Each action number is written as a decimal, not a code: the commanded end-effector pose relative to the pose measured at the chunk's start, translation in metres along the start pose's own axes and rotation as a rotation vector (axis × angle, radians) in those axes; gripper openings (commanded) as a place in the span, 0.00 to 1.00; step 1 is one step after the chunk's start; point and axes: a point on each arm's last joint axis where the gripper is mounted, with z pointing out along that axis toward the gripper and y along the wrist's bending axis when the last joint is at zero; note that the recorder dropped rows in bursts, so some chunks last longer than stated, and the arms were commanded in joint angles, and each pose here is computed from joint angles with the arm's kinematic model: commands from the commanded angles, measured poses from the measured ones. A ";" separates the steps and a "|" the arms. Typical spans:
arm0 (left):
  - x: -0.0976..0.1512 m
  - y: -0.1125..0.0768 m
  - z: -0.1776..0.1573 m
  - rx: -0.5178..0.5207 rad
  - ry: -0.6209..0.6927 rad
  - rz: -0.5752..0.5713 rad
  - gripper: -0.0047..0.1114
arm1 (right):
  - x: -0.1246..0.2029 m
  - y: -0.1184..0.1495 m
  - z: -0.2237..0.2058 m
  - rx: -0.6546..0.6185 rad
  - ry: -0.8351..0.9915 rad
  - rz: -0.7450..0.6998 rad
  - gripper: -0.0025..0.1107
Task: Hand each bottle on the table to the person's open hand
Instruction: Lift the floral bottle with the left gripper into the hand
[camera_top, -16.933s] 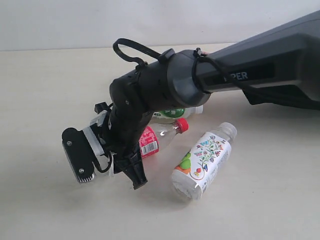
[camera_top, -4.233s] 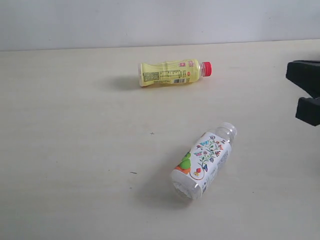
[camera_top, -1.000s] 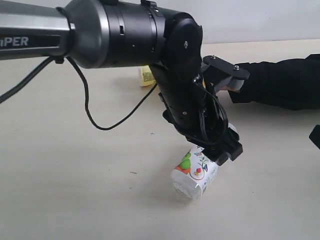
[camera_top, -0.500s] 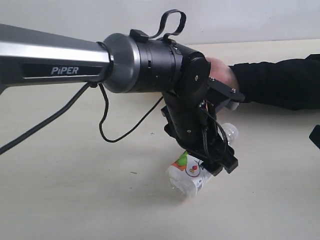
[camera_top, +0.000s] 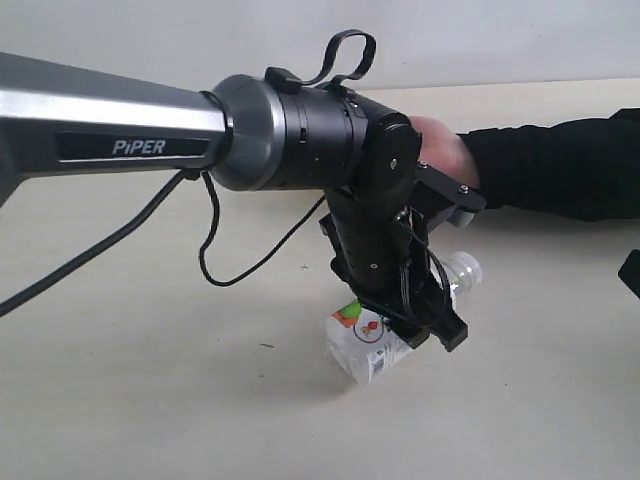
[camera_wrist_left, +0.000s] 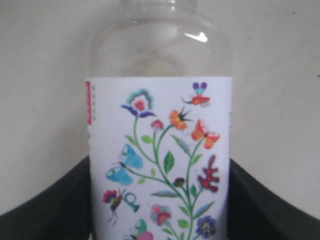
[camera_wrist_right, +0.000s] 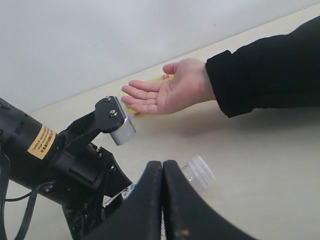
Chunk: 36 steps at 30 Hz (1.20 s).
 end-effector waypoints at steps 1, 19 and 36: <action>-0.004 0.001 -0.029 -0.052 -0.051 0.070 0.07 | 0.000 -0.001 0.000 0.004 -0.009 -0.008 0.02; -0.078 0.031 -0.154 -0.206 -0.655 -0.336 0.04 | 0.000 -0.001 0.000 0.004 -0.009 -0.008 0.02; -0.081 0.151 -0.076 0.396 -0.484 -0.943 0.04 | 0.000 -0.001 0.000 0.004 -0.009 -0.011 0.02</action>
